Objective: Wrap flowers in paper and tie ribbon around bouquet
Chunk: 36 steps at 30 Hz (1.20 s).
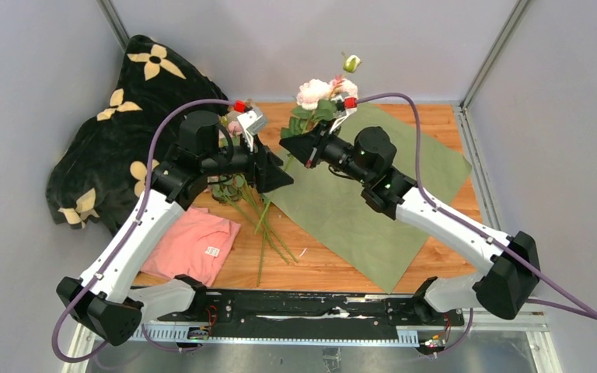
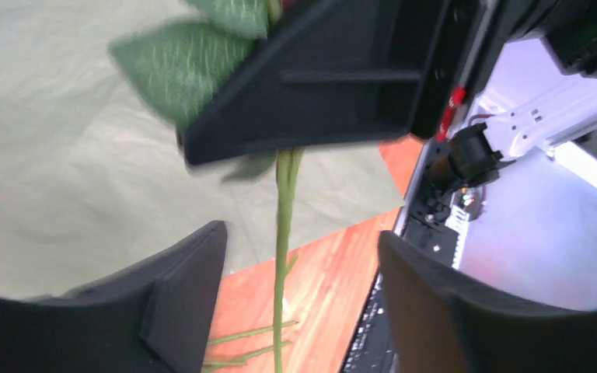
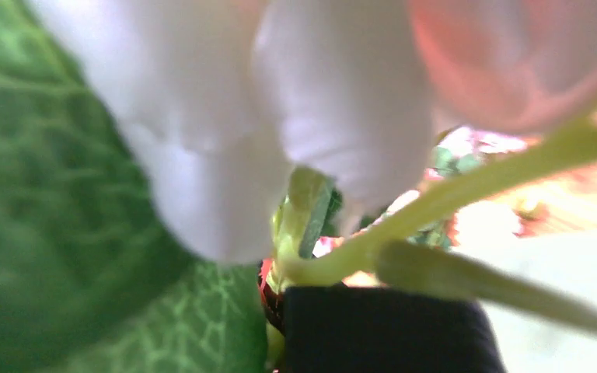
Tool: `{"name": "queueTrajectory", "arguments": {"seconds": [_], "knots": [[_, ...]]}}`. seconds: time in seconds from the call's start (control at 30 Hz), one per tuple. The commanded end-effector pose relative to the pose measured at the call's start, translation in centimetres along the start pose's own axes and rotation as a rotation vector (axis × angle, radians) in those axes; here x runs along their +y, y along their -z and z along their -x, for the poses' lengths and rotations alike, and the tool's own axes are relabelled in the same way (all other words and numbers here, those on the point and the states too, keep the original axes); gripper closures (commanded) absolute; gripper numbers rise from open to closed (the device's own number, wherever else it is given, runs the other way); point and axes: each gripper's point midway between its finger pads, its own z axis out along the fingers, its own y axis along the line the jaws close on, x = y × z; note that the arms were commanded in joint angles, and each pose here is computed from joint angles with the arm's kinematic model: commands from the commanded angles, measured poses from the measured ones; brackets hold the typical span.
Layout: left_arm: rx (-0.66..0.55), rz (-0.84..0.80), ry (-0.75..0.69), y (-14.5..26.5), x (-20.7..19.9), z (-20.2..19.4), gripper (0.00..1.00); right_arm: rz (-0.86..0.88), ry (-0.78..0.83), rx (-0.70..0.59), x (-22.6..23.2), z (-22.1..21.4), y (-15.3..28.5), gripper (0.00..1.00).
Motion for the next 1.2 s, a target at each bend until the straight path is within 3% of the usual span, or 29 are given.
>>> {"name": "queueTrajectory", "arguments": {"seconds": [0.0, 0.1, 0.2, 0.4, 0.6, 0.73, 0.87, 0.93, 1.07, 1.17], "knots": [[0.039, 0.111, -0.033, 0.7, 1.3, -0.5, 0.02, -0.318, 0.040, 0.000, -6.1, 2.9, 3.4, 1.00], [0.108, 0.389, -0.071, 2.4, 6.4, -1.6, 0.00, -0.591, 0.123, 0.256, -11.9, 2.3, 8.6, 1.00], [0.143, 0.565, -0.030, 4.1, 10.8, -3.0, 0.00, -0.778, 0.108, 0.543, -17.1, 0.2, 13.5, 1.00], [0.148, 0.774, 0.147, 6.6, 17.5, -6.8, 0.00, -0.953, 0.057, 0.770, -24.9, -1.5, 16.5, 1.00], [0.163, 0.926, 0.282, 8.1, 21.3, -11.0, 0.00, -1.080, 0.108, 0.926, -32.6, -3.3, 14.7, 1.00], [0.170, 0.974, 0.360, 8.1, 22.3, -13.5, 0.01, -1.142, 0.142, 0.993, -37.5, -5.3, 13.8, 0.97], [0.190, 1.005, 0.445, 7.7, 23.0, -15.6, 0.14, -1.160, 0.168, 1.008, -41.3, -7.3, 12.6, 0.64], [0.203, 1.010, 0.483, 7.4, 23.2, -16.5, 0.19, -1.166, 0.180, 0.998, -42.0, -7.3, 12.2, 0.55], [0.185, 1.026, 0.500, 7.7, 23.4, -16.5, 0.20, -1.208, 0.209, 0.929, -40.9, -5.0, 11.9, 0.53], [0.152, 1.042, 0.470, 8.5, 23.6, -15.5, 0.17, -1.172, 0.273, 0.900, -36.8, -5.3, 10.8, 0.57]]}}
